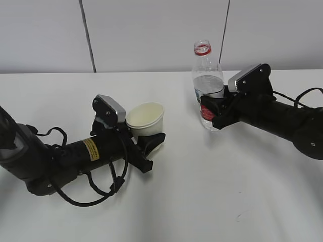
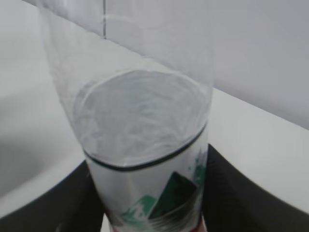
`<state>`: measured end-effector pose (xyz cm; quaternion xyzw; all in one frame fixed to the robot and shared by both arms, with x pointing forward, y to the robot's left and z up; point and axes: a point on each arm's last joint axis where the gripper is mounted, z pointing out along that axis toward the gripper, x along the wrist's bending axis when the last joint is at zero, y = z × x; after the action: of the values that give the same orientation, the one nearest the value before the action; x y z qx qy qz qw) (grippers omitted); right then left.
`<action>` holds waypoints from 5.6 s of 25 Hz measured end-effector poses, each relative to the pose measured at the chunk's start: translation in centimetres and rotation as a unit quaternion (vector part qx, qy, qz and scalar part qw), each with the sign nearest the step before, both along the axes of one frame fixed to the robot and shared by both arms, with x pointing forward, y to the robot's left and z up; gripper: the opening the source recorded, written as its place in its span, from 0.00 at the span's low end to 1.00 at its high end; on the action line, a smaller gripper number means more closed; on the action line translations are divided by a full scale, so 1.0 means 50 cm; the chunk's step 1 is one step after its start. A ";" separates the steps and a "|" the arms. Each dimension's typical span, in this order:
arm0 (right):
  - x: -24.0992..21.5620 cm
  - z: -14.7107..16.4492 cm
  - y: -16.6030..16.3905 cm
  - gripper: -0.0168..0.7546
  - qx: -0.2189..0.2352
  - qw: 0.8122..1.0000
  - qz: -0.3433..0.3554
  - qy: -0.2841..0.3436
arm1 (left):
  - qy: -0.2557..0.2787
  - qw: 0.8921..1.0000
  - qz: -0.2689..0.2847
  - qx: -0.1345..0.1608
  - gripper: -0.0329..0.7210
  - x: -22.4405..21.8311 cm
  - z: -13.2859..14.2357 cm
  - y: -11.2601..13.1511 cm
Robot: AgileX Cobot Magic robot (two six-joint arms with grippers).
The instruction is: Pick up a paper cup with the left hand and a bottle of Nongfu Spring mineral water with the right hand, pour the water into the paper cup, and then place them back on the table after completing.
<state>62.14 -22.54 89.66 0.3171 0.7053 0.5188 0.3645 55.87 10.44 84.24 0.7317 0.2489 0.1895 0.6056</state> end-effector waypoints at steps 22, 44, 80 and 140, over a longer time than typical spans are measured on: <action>-0.003 0.011 0.003 0.54 -0.129 0.988 0.040 -0.078 | 0.002 0.999 -0.037 0.002 0.51 -0.024 -0.001 -0.033; -0.007 0.046 0.001 0.54 -0.272 0.944 0.065 -0.173 | 0.002 0.999 -0.046 0.002 0.51 -0.030 -0.001 -0.041; -0.007 0.057 0.004 0.54 -0.432 0.845 0.093 -0.302 | -0.001 0.997 -0.071 0.008 0.51 -0.038 -0.002 -0.046; -0.004 0.068 0.001 0.54 -0.491 0.792 0.078 -0.356 | -0.002 0.997 -0.083 0.012 0.51 -0.041 -0.003 -0.047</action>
<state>61.94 -22.48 93.05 -0.1676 0.7081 0.2058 0.6543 53.82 8.08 84.07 0.7569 0.1841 0.1433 0.6105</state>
